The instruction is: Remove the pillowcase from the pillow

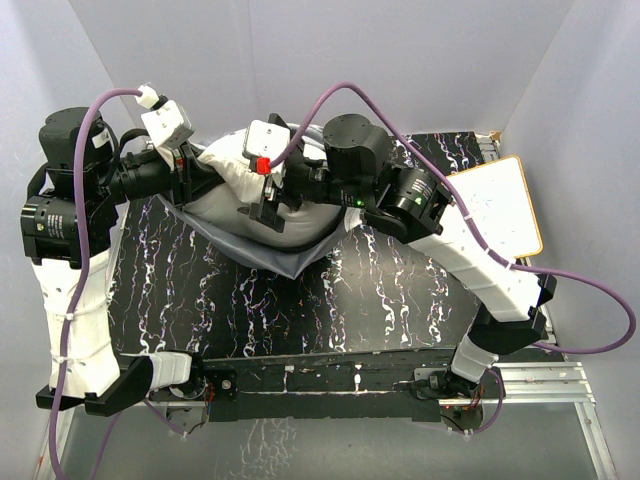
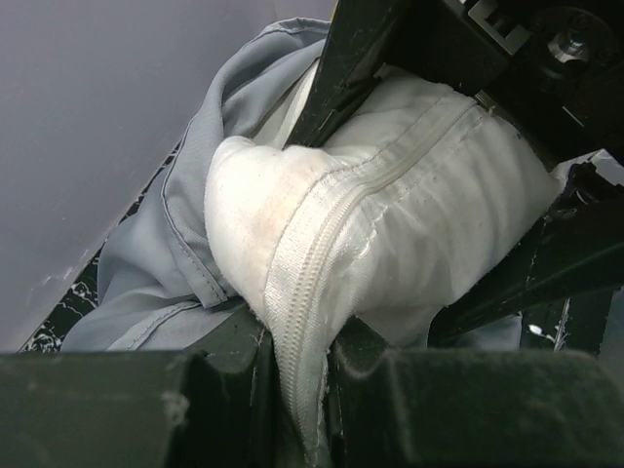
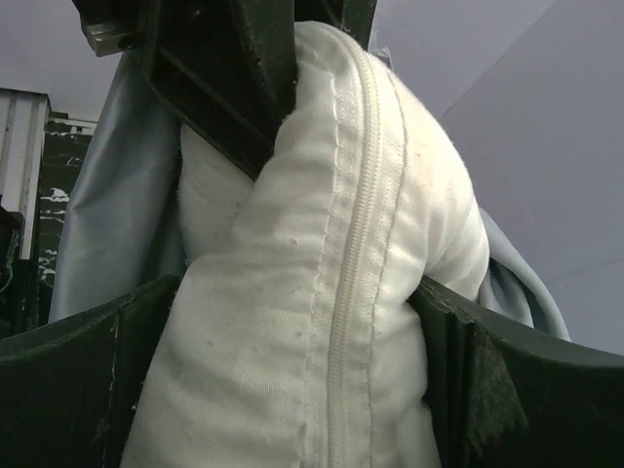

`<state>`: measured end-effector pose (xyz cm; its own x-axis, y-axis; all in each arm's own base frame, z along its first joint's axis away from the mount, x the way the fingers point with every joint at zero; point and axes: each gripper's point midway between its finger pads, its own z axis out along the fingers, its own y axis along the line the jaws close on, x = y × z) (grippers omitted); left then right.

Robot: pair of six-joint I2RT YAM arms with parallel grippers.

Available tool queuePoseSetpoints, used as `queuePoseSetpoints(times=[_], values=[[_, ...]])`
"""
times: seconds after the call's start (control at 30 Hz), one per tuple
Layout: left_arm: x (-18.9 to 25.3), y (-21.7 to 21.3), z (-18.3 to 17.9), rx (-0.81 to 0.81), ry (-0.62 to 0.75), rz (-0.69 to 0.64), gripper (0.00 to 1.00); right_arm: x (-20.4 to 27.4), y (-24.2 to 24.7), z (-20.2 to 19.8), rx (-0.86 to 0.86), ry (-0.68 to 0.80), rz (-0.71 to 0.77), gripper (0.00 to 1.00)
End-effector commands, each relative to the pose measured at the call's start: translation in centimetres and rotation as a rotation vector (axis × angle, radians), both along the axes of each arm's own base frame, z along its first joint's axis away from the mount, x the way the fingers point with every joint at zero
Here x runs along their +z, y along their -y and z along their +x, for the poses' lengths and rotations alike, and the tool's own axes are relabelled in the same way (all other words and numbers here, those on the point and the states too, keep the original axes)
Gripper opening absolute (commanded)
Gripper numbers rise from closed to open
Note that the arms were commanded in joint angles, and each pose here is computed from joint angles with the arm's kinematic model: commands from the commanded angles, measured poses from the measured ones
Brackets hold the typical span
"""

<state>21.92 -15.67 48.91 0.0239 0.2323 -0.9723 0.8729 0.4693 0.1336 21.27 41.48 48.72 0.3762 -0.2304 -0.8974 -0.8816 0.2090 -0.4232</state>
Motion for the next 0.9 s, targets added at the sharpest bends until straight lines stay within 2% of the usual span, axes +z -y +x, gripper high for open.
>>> queuePoseSetpoints(times=[0.0,0.07,0.13,0.17,0.23,0.27,0.3,0.33,0.37,0.4,0.47,0.6,0.77,0.87], values=[[4.1,1.3,-1.9,-0.097,0.14,-0.085,0.0,-6.4,-1.7,0.5,-0.007,-0.122,-0.147,0.99],[4.7,1.6,-2.2,-0.115,0.126,-0.117,0.0,-6.9,-1.5,2.6,-0.115,-0.094,-0.152,0.97],[5.6,2.0,-2.9,-0.142,0.107,-0.161,0.0,-6.5,-1.1,5.1,-0.243,-0.064,-0.125,0.85],[6.2,2.1,-3.0,-0.151,0.12,-0.18,0.0,-6.4,-1.1,6.4,-0.298,-0.051,-0.114,0.73],[7.0,2.1,-3.1,-0.14,0.129,-0.207,0.0,-4.0,0.1,8.5,-0.422,0.001,-0.023,0.39],[7.2,2.0,-2.9,-0.124,0.137,-0.211,0.0,-2.1,1.0,8.8,-0.456,0.03,0.037,0.22],[7.3,1.8,-2.6,-0.1,0.148,-0.211,0.04,-0.2,1.9,8.8,-0.467,0.052,0.107,0.1],[7.2,1.5,-2.1,-0.065,0.162,-0.204,0.21,1.1,2.6,8.5,-0.452,0.054,0.173,0.08],[7.1,1.0,-1.4,-0.019,0.181,-0.193,0.43,2.4,3.2,7.8,-0.413,0.03,0.248,0.08],[6.9,0.4,-0.6,0.031,0.203,-0.179,0.57,3.9,4.2,7.2,-0.358,0.005,0.325,0.08],[6.6,-1.0,0.9,0.153,0.245,-0.16,0.71,5.9,6.9,6.9,-0.284,-0.027,0.429,0.08],[6.3,-2.8,1.9,0.274,0.314,-0.131,0.78,6.8,10.2,6.8,-0.246,-0.044,0.472,0.08],[4.0,-3.6,2.6,0.327,0.29,-0.099,0.78,6.5,11.1,6.0,-0.211,-0.045,0.463,0.08],[3.2,-4.0,4.0,0.383,0.259,-0.135,0.77,6.4,11.0,5.6,-0.187,-0.057,0.464,0.08]])
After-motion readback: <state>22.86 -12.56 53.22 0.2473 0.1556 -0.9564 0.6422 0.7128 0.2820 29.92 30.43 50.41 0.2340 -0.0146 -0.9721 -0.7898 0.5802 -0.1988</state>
